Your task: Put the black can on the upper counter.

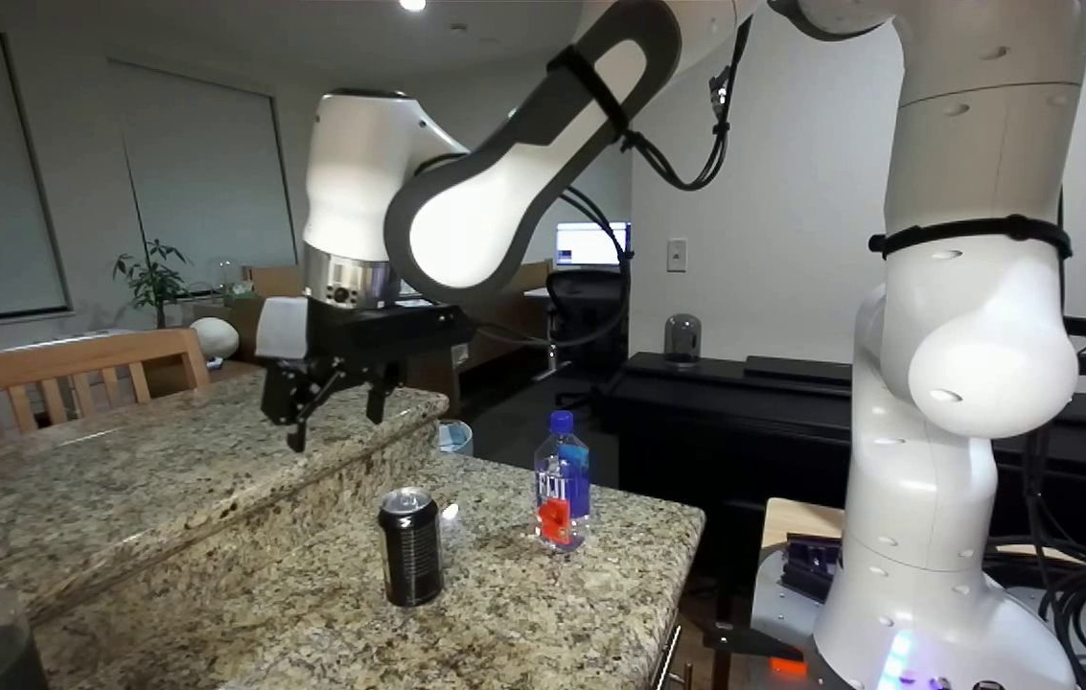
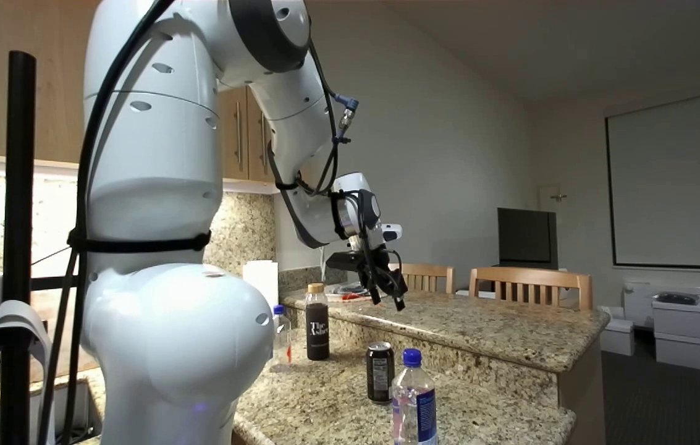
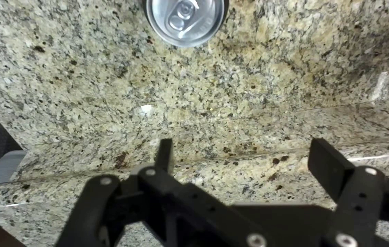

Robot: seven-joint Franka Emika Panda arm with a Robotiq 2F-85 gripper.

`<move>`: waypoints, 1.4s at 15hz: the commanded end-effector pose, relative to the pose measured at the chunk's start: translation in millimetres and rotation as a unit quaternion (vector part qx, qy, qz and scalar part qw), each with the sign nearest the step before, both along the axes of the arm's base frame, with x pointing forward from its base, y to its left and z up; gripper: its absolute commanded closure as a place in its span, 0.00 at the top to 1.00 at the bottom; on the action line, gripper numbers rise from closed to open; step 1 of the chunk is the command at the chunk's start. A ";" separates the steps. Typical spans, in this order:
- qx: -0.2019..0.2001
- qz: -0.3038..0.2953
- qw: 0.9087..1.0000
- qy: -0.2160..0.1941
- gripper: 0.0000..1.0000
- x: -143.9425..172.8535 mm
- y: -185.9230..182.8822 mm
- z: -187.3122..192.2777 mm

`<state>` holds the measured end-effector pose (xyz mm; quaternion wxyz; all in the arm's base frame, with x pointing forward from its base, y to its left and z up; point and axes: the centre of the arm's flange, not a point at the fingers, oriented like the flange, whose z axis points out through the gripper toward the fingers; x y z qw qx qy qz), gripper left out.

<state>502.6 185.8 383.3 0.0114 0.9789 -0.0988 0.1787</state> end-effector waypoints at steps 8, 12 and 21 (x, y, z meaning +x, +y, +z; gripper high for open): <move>-0.020 0.005 0.999 0.043 1.00 -10.7 21.7 5.3; -0.069 0.002 0.993 0.096 1.00 -32.2 34.5 4.8; -0.058 -0.015 0.989 0.132 1.00 -53.0 -7.4 -43.7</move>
